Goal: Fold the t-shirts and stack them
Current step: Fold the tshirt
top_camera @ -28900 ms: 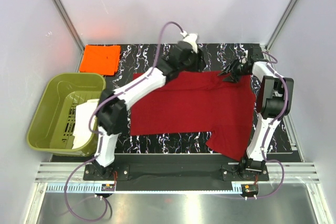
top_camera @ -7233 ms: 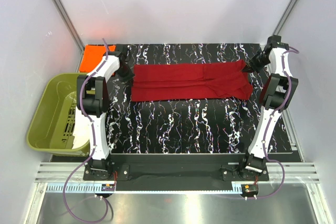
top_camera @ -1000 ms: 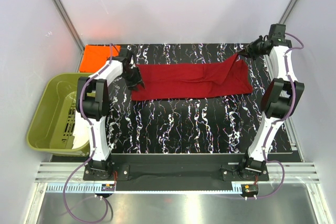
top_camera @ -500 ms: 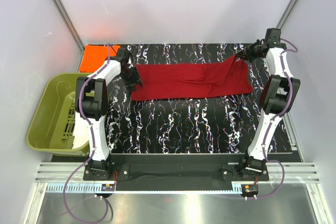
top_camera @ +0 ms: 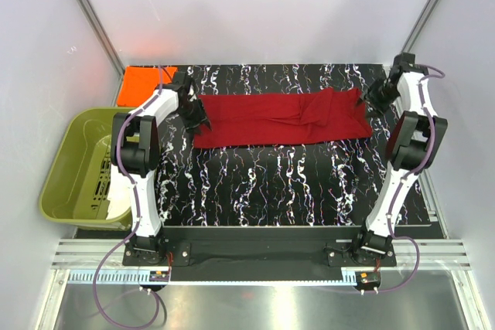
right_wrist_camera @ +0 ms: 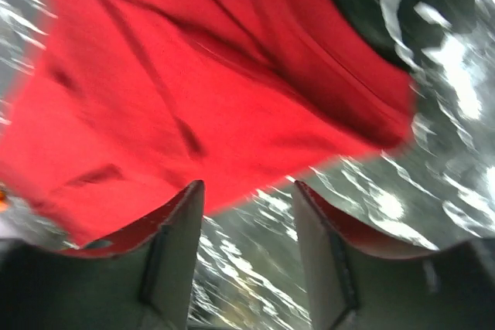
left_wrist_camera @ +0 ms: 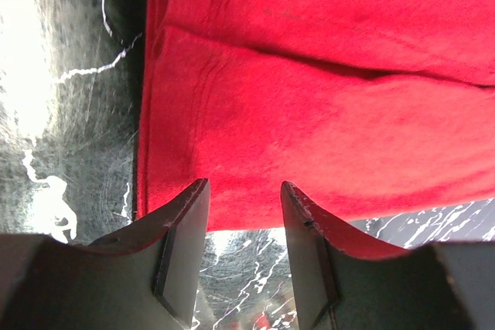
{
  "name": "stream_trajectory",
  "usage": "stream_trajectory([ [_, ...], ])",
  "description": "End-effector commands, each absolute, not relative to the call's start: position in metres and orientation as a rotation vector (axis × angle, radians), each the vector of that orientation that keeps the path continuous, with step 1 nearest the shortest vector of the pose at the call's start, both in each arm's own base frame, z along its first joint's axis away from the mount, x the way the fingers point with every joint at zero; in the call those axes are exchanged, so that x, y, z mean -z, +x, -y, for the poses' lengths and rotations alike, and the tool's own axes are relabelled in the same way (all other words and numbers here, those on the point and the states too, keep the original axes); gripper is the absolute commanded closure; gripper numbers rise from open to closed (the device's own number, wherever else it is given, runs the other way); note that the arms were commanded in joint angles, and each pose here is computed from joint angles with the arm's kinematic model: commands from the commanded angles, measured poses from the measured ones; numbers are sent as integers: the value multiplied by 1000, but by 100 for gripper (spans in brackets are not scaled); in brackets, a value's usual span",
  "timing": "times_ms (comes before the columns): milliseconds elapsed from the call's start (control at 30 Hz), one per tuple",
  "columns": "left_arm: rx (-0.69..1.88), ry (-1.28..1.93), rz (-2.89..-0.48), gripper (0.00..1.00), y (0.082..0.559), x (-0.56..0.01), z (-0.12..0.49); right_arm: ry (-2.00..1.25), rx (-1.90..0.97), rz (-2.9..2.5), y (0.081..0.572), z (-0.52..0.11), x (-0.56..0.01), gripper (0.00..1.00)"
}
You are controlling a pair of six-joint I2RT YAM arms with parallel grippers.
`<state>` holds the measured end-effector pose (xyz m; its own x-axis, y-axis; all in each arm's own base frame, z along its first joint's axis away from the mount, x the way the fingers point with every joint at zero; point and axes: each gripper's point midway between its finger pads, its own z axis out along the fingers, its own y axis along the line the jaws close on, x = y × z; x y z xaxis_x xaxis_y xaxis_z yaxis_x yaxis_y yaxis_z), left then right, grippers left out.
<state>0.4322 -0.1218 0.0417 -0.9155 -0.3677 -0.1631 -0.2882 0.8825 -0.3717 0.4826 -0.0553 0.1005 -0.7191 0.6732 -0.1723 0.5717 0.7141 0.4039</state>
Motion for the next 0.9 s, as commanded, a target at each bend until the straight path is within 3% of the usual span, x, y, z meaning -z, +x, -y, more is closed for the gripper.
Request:
stream_trajectory([
  [0,554,-486,-2787,54,430,-58,126,790,-332,-2687,453,68,-106,45],
  [400,565,-490,-2819,55,421,-49,127,653,-268,-2729,466,81,-74,43],
  [867,598,-499,-2829,57,421,-44,131,619,-295,-2750,470,79,-45,52],
])
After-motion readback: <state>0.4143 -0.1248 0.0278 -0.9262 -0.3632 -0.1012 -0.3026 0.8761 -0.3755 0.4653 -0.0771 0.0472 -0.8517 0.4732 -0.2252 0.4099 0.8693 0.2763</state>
